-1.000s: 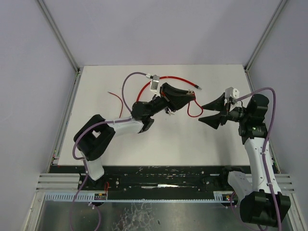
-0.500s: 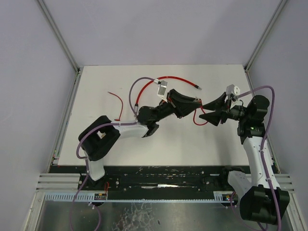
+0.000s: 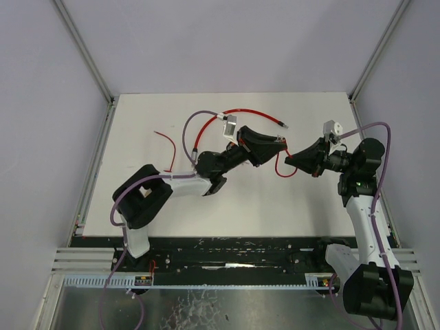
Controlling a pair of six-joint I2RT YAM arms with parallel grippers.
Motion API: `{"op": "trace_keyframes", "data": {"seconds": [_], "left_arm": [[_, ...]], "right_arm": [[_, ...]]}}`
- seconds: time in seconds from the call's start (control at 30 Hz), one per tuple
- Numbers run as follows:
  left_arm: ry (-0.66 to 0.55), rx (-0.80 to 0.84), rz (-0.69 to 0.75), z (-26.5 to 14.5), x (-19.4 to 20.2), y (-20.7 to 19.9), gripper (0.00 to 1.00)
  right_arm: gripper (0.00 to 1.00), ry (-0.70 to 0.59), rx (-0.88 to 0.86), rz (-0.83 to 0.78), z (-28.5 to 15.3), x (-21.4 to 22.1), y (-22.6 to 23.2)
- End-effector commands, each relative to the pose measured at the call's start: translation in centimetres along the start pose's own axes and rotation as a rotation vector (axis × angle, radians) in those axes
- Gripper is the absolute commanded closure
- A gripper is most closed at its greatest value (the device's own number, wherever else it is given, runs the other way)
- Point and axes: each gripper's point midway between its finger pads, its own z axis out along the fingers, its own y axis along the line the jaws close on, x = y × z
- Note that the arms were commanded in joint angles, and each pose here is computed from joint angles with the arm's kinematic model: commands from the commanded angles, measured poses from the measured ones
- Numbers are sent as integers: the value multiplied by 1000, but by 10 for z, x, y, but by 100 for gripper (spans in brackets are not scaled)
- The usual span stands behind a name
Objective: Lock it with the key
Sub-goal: Lock the lock.
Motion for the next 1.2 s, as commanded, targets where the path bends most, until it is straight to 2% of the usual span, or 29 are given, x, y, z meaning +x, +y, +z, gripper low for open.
{"op": "trace_keyframes", "data": {"seconds": [0.0, 0.33, 0.73, 1.17], "left_arm": [[-36, 23, 51, -2, -3, -1, 100], [-11, 12, 65, -2, 13, 8, 100], [53, 8, 94, -2, 39, 19, 100], [119, 48, 121, -1, 58, 20, 100]], "right_arm": [[100, -31, -3, -12, 7, -8, 2], [100, -45, -10, -13, 16, -9, 3], [100, -93, 81, 5, 3, -28, -8], [99, -45, 101, -25, 2, -6, -18]]}}
